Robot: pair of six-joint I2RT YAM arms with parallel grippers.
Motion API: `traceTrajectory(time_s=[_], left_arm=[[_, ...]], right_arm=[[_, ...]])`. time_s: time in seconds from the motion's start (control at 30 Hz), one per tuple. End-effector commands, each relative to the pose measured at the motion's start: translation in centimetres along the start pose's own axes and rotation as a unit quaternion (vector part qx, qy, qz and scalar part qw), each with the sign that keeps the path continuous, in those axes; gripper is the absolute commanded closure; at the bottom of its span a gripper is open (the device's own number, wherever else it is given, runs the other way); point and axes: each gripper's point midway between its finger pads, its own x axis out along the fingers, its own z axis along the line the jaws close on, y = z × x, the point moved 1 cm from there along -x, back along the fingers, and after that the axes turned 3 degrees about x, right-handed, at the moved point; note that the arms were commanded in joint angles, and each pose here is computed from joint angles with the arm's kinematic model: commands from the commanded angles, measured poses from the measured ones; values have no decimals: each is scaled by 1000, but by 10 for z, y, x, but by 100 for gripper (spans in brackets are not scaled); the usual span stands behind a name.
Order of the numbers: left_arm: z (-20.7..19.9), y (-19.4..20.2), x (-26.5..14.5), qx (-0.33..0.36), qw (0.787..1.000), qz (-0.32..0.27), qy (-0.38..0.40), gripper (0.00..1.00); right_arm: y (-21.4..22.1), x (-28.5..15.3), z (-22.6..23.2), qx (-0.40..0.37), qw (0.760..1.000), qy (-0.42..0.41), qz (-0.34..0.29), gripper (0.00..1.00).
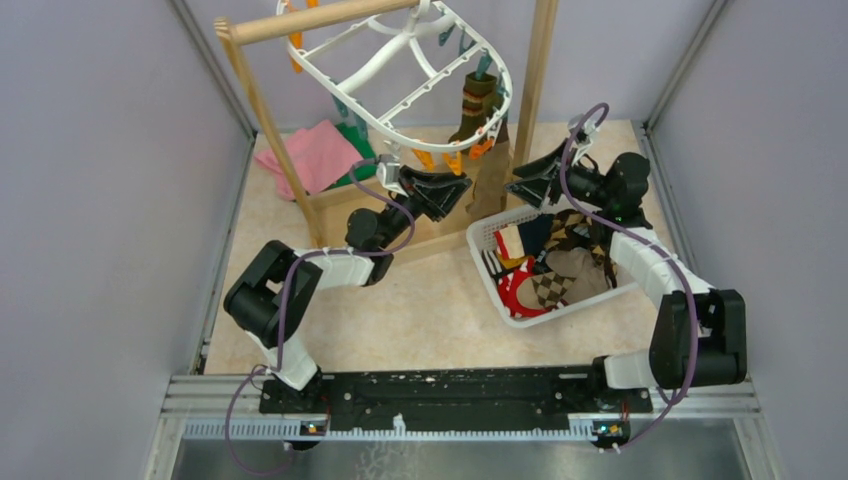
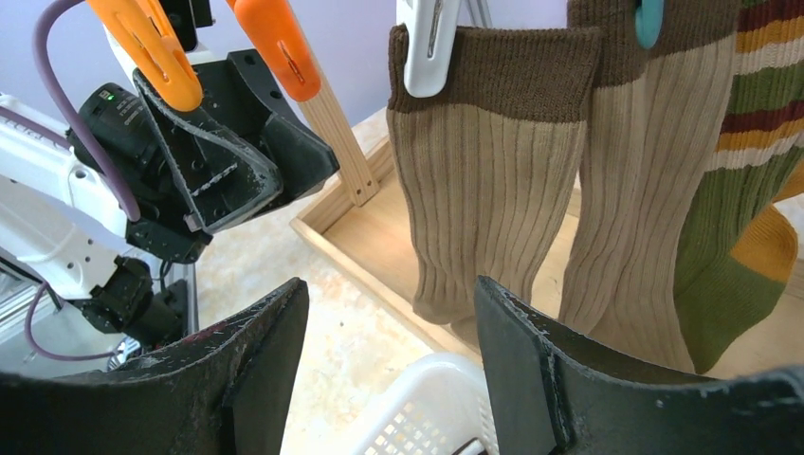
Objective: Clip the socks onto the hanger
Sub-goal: Rotate the hanger at the clothesline.
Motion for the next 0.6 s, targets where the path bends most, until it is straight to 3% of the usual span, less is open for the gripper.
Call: traceTrajectory(time_s=[0.0,0.27,0.43,0.57], left_arm=[[-38,-56,-2,52,990,-107,76,60],[-36,-51,-16,50,991,-97,71,58],[-34,-32,-52,48,996,-54,55,44],[-35,-9,-86,58,998,14,37,33]], right_arm=[[-3,2,6,-20,1000,-15,-4,36],[-2,0,10,-34,999,-17,7,36],[2,-8,16,-78,996,-12,36,36],[18,-20,22,-112,990,-9,89,35]])
